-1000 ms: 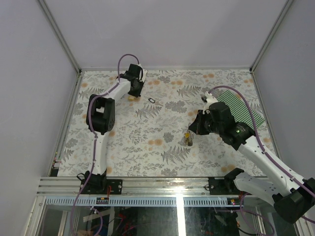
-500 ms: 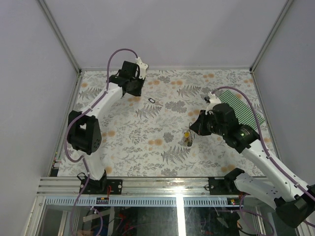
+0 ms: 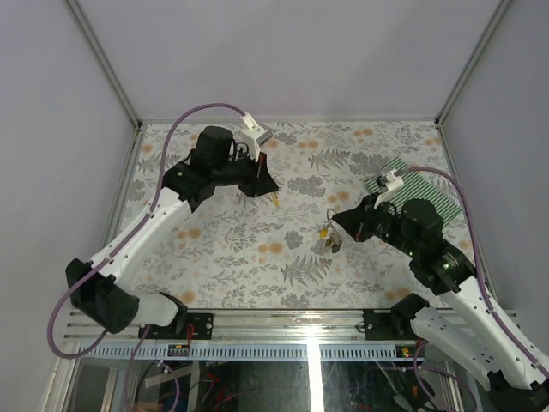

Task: Put the keys on the keyring

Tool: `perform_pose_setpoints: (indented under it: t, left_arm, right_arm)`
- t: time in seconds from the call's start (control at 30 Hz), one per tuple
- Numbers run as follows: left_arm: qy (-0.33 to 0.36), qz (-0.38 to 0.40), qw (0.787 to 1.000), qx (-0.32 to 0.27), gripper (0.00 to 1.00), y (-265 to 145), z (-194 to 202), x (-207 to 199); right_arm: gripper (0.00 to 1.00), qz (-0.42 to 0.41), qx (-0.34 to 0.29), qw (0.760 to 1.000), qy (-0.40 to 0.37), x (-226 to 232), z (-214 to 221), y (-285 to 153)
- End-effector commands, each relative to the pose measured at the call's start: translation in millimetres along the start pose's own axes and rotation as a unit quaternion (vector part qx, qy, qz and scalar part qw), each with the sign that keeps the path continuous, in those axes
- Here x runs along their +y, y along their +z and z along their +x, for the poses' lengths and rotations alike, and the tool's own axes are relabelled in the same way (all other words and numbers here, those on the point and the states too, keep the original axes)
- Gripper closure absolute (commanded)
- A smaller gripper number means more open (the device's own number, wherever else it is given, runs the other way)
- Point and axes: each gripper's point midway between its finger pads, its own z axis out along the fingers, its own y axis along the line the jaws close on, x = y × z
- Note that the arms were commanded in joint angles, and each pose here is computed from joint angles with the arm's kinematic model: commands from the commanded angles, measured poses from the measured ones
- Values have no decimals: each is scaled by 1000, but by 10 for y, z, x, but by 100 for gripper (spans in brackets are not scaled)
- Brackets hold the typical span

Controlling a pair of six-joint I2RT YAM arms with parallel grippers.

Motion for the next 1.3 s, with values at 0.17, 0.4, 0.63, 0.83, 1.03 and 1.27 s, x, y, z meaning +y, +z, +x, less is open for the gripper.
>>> perform_pose_setpoints:
  t: [0.17,0.4,0.63,0.83,1.03,1.27]
  left_arm:
    - [-13,193,970,-144,100,-522,-636,-1202]
    - [-12,258,945,-198,100,-849,-860,-1674]
    - [-21,291,924,-247,100,-1061,-981,-1885]
    - [-34,302,915,-266,100,-1093,-1016,-1921]
    - [-54,297,908,-290,100,-1125,-1090,-1890]
    - [-70,278,909,-303,100,-1131,-1091,-1815]
  right_arm:
    - [100,-154,-171,969,-91,687,-769,-342]
    - [100,-196,-244,942,-119,922,-1063,-591]
    - [100,-208,-282,928,-124,1059,-1336,-697]
    - [100,-168,-306,930,-116,992,-1584,-693]
    - [100,-107,-299,944,-90,841,-1762,-589]
    - [100,-56,-284,954,-82,832,-1772,-321]
